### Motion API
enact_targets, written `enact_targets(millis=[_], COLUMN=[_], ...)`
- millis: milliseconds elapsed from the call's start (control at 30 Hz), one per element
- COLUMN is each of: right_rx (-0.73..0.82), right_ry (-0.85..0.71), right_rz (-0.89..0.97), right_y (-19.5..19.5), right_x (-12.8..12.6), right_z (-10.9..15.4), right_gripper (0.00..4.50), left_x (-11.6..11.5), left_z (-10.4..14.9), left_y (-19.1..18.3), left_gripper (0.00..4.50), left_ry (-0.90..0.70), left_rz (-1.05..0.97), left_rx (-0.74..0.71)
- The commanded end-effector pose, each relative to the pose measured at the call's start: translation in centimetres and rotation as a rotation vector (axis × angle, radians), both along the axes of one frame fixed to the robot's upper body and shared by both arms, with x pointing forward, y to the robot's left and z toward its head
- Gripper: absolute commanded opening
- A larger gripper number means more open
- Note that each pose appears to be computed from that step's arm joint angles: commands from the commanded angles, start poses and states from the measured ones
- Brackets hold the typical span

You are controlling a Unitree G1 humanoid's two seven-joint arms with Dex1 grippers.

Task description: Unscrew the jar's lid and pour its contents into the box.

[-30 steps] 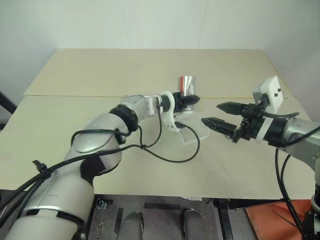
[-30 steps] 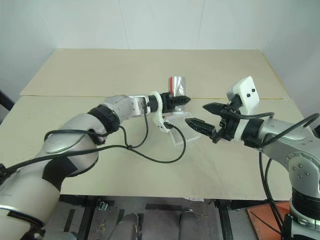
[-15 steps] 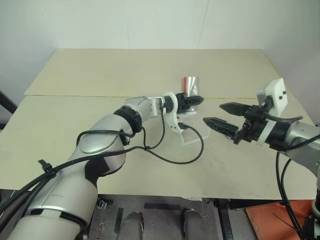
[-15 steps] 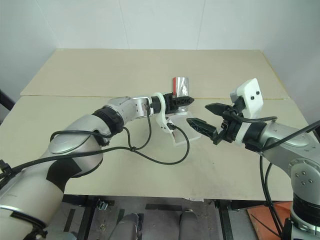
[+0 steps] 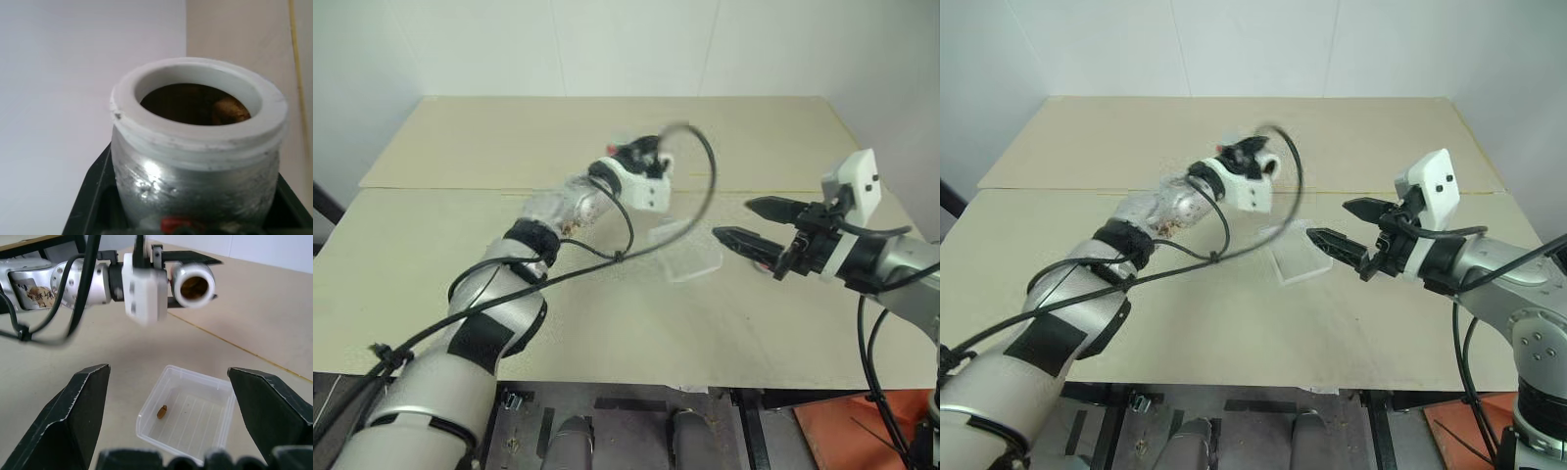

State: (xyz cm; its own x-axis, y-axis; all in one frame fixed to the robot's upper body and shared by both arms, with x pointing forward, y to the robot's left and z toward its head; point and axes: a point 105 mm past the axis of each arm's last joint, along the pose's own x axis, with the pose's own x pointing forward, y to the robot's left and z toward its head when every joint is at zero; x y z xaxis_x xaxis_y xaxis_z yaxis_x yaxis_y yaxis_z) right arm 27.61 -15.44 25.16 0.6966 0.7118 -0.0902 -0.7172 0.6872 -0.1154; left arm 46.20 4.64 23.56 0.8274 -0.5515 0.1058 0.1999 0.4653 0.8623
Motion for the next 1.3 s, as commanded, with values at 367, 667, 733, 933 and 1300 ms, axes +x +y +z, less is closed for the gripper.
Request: enact_targets(millis=[367, 667, 733, 933, 1300], right_rx=[-0.031, -0.04, -0.042, -0.045, -0.091], right_ry=[-0.064, -0.063, -0.062, -0.056, -0.045], right_rz=[0.034, 0.063, 0.068, 0.072, 0.037], right_y=[-0.3, 0.2, 0.3, 0.4, -1.0], right_x=[0.0, 0.0, 0.0, 0.1, -0.1], right_z=[1.4, 1.6, 1.6, 1.3, 0.3], right_gripper=[4.45, 4.45, 4.5, 4.5, 4.5], left_x=[-3.3, -4.5, -4.7, -5.4, -13.7], left_z=[-3.2, -7.0, -7.3, -8.1, -5.7], left_y=[5.9, 5.8, 6.0, 6.8, 12.7], left_gripper=[2.02, 2.02, 2.73, 4.47, 4.47], left_ry=[0.547, 0.536, 0.536, 0.547, 0.727], left_rz=[-0.097, -0.1, -0.103, -0.093, -0.243], left_rx=[-0.761, -0.745, -0.733, -0.691, -0.399])
